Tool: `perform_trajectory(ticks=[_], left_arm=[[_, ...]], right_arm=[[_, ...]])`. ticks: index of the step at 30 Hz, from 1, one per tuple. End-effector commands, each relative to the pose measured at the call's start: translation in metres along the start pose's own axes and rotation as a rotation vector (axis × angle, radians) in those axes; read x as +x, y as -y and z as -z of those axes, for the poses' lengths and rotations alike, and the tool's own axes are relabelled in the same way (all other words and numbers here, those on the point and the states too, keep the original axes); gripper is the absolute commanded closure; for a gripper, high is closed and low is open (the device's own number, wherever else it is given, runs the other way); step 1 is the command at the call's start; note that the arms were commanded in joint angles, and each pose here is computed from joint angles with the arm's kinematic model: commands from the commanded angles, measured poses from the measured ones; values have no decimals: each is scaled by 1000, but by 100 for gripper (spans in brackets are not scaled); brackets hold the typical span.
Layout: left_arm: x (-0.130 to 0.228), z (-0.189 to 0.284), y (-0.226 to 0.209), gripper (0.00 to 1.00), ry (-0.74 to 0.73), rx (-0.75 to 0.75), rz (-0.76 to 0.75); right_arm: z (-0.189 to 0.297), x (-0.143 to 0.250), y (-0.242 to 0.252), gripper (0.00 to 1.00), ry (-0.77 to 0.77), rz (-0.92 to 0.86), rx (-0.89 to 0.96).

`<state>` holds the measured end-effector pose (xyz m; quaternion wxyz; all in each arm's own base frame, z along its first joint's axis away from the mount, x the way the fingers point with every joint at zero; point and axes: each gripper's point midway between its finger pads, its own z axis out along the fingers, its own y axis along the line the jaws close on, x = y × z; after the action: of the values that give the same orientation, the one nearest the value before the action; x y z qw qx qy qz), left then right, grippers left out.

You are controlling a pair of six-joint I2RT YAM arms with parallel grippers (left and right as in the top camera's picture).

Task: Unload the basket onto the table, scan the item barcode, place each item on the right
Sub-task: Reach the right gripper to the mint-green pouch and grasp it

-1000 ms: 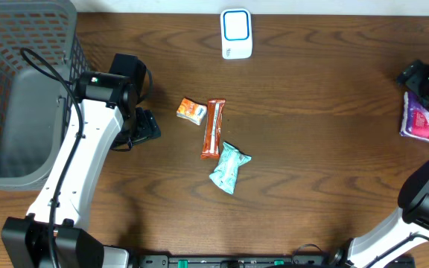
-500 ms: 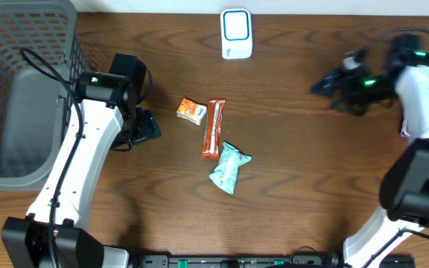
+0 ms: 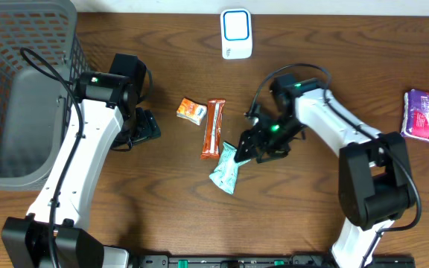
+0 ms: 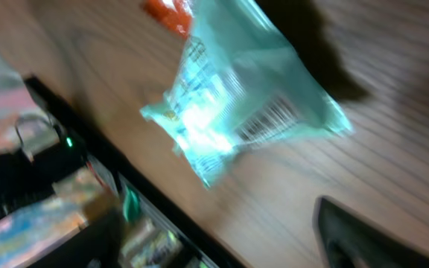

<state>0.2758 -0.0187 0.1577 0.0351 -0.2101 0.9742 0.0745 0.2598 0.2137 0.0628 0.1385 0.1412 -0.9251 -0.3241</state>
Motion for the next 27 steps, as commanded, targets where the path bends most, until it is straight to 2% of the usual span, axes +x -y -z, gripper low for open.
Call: perform_trajectory(ticks=[1, 6, 9, 14, 15, 17, 19, 27], left_arm=[[1, 0, -3, 2, -3, -5, 17], [1, 0, -3, 2, -3, -5, 16], [1, 0, -3, 2, -3, -5, 17], [1, 0, -3, 2, -3, -5, 17], [1, 0, -3, 2, -3, -5, 17], [1, 0, -3, 2, -3, -5, 16], [1, 0, -3, 2, -3, -5, 17], [1, 0, -3, 2, -3, -5, 16]], right_arm=[[-13, 1, -13, 28, -16, -18, 3], [-21, 0, -14, 43, -11, -114, 79], [-18, -1, -12, 44, -4, -140, 160], [-8, -16, -36, 44, 54, -66, 205], [-7, -20, -39, 47, 73, -57, 229], [-8, -28, -40, 65, 115, -64, 282], [-12, -30, -38, 69, 144, -92, 347], [-23, -25, -14, 66, 301, -189, 707]])
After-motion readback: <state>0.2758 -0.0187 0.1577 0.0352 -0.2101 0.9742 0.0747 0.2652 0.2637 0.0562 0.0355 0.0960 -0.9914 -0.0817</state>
